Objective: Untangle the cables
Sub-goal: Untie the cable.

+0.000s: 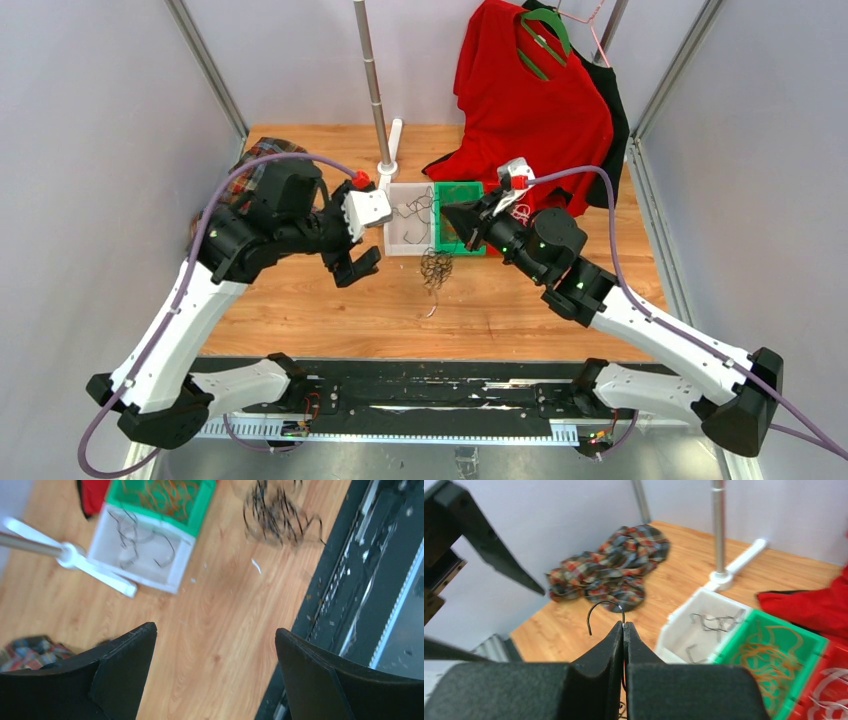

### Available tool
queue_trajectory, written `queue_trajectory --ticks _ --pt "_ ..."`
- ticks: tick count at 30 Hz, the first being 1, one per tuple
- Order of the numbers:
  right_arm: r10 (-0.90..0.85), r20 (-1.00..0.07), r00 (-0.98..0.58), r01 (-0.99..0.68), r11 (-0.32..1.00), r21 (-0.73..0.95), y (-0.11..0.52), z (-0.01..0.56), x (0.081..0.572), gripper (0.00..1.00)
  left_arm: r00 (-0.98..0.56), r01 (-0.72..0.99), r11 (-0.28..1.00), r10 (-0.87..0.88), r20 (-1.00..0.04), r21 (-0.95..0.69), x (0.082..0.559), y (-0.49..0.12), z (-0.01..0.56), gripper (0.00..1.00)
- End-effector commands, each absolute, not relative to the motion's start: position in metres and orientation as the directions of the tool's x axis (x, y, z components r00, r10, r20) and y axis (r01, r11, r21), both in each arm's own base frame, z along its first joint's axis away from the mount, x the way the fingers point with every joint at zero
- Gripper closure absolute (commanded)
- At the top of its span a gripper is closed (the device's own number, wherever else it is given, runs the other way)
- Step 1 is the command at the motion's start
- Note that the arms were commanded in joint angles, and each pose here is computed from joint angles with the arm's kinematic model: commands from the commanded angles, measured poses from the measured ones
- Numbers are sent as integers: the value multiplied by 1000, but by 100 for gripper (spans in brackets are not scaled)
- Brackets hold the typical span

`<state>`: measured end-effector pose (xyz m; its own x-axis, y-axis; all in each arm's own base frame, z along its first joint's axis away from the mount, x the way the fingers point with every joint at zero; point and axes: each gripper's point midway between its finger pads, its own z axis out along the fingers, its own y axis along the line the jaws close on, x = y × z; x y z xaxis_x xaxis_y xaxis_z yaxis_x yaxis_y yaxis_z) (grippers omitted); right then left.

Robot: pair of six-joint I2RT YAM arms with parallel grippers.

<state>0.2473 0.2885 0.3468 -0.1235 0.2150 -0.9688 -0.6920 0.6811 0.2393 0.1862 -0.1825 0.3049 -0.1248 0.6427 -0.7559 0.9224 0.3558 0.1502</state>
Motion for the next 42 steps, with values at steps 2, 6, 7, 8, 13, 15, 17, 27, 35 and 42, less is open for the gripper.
queue_trajectory --ticks 2,6,7,8,13,15,17,27,35,42 --pt "375 -908 -188 -802 475 362 316 396 224 99 -42 930 342 469 -882 137 177 -205 358 8" --pt "469 -853 -228 -839 349 416 330 431 215 99 -69 946 320 366 -928 56 169 -220 354 11" --pt "484 -841 -242 -848 316 426 334 439 212 99 -78 946 323 342 -937 39 168 -223 354 12" --pt "495 -834 -243 -856 296 424 337 446 209 99 -91 945 327 320 -943 19 168 -225 354 13" --pt "512 -827 -232 -882 248 400 350 467 197 99 -180 945 311 229 -957 -103 165 -240 355 15" --pt "515 -825 -231 -887 237 396 353 471 194 99 -214 937 322 211 -954 -139 167 -243 350 16" --pt "517 -823 -234 -891 225 394 356 474 191 99 -236 916 370 177 -956 -158 175 -243 347 18" --pt "540 -801 -258 -895 178 409 362 480 182 99 -293 927 269 80 -953 -262 158 -256 359 39" --pt "546 -791 -275 -891 163 423 363 480 181 99 -228 955 220 111 -967 -200 151 -255 360 61" --pt "532 -803 -268 -886 190 422 360 474 182 98 -171 957 257 134 -976 -132 153 -247 364 97"
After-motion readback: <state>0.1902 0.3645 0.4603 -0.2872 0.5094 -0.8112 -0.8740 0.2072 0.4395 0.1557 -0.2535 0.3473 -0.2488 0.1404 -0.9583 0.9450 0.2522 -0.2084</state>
